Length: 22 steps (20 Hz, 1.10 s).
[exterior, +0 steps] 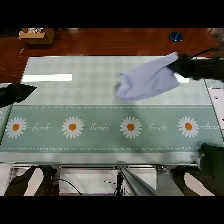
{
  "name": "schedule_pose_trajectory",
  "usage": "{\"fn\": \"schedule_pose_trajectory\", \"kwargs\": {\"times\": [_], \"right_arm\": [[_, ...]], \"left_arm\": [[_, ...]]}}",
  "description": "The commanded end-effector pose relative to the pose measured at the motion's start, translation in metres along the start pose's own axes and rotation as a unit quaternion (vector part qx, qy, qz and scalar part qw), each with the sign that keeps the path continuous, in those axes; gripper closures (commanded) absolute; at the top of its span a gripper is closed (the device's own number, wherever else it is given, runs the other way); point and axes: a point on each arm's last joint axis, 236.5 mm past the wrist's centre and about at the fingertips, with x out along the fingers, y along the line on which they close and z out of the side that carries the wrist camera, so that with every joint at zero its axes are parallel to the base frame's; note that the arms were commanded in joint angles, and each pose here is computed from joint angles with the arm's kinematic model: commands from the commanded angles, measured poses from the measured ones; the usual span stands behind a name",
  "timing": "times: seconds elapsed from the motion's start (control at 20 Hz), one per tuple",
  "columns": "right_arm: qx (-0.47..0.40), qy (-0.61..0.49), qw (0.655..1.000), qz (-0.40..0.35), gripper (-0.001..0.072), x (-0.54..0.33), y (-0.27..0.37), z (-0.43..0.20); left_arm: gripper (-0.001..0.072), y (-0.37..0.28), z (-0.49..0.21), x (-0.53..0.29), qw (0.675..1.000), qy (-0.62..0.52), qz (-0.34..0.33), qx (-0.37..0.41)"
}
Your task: Fold the shirts.
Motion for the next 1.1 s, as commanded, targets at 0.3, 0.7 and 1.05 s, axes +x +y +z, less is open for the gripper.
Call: {"fn": "schedule_pose_trajectory", "kwargs": {"times": [0.3, 0.7, 1.05], "right_arm": [[0.133, 0.092, 0.879, -0.449, 0.0685, -0.247, -0.205, -0.082], [0.266, 0.188, 0.751, -0.574, 0.0686, -0.338, -0.234, -0.172], [0.379, 0.150, 0.612, -0.678, 0.0686, -0.423, -0.223, -0.254]], "left_arm": [[0.0691, 0.041, 0.001, 0.035, 0.999, 0.020, 0.019, -0.035], [0.0691, 0.089, -0.015, 0.075, 0.995, 0.056, 0.041, -0.069], [0.0690, 0.116, -0.015, 0.089, 0.995, 0.051, 0.066, -0.063]]}}
